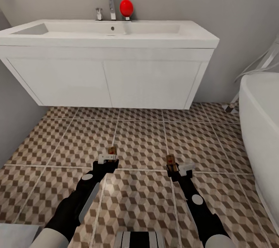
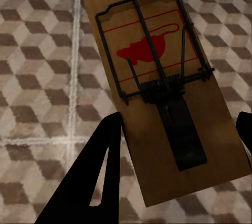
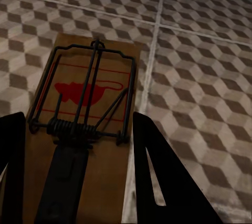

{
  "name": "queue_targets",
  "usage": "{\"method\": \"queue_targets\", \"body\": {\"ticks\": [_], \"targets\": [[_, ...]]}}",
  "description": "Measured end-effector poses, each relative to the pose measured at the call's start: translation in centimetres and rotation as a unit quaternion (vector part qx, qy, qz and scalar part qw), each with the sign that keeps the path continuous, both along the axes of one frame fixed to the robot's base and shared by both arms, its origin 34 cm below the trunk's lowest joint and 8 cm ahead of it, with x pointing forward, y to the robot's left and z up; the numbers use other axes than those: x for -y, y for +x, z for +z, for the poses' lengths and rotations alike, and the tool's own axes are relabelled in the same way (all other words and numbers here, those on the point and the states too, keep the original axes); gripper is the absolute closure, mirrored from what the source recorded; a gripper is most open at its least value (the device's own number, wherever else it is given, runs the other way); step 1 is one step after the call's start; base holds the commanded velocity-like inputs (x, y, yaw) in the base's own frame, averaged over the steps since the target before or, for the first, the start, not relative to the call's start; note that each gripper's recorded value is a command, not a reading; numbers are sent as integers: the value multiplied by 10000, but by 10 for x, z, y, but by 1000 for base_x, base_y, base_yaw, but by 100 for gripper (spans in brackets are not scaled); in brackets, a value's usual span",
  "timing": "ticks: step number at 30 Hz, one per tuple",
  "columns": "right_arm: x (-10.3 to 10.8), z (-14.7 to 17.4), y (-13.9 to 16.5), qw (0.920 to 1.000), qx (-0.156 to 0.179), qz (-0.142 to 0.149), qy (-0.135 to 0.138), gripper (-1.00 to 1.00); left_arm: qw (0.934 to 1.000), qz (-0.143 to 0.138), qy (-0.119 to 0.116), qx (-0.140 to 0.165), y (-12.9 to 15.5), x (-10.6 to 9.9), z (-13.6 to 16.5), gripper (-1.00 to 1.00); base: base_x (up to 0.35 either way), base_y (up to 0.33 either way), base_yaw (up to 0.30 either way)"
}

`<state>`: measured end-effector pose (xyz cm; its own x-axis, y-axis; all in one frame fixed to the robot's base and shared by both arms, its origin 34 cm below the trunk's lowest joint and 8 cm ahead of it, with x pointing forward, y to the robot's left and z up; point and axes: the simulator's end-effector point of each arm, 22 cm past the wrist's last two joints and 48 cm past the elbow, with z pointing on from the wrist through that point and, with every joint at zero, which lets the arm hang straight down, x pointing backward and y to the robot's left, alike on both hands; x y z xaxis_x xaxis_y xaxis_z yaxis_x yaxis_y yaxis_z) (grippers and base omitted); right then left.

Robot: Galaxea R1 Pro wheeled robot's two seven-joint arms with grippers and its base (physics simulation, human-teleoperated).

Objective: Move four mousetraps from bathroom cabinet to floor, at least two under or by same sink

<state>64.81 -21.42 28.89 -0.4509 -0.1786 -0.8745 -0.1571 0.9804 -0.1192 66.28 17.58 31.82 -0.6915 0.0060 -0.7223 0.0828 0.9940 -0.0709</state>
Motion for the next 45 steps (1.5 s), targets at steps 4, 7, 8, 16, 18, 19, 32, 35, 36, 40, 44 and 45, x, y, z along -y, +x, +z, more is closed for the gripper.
{"method": "queue_targets", "body": {"ticks": [4, 7, 8, 16, 18, 19, 32, 35, 36, 40, 44, 45], "targets": [[0, -13, -5, 9999, -115, 4, 2, 100, 9999, 0, 0, -114, -5, 0, -14, 100, 0, 0, 0], [0, -23, -9, 9998, -200, 5, 1, 100, 9998, 0, 0, -199, -8, 0, -24, 100, 0, 0, 0], [0, -26, -11, 9997, -228, 8, -1, 100, 9997, 0, 0, -228, -9, 0, -27, 100, 0, 0, 0], [4, -39, -12, 9995, -311, -21, -33, 100, 9991, 0, 2, -416, -18, 0, -49, 100, 0, 0, 0], [5, -42, -13, 9994, -332, -32, -47, 100, 9989, 0, 2, -461, -20, 0, -54, 100, 0, 0, 0], [7, -44, -14, 9994, -352, -44, -50, 100, 9988, 0, 2, -486, -21, 0, -57, 100, 0, 0, 0], [11, -85, -34, 9974, -713, -109, -58, 100, 9965, -2, -1, -840, -40, 0, -98, 100, 0, 0, 0], [12, -94, -39, 9967, -800, -111, -61, 100, 9957, -28, -1, -925, -46, 2, -107, 100, 0, 0, 0], [12, -97, -41, 9965, -828, -111, -60, 100, 9954, -39, -2, -953, -48, 3, -110, 100, 0, 0, 0], [12, -100, -43, 9963, -851, -106, -61, 100, 9952, -57, -4, -979, -49, 4, -113, 100, 0, 0, 0], [12, -102, -43, 9964, -842, -94, -69, 100, 9956, -62, -14, -930, -46, 5, -111, 100, 0, 0, 0], [13, -102, -44, 9964, -837, -89, -79, 100, 9958, -62, -17, -915, -45, 5, -110, 100, 0, 0, 0]]}}
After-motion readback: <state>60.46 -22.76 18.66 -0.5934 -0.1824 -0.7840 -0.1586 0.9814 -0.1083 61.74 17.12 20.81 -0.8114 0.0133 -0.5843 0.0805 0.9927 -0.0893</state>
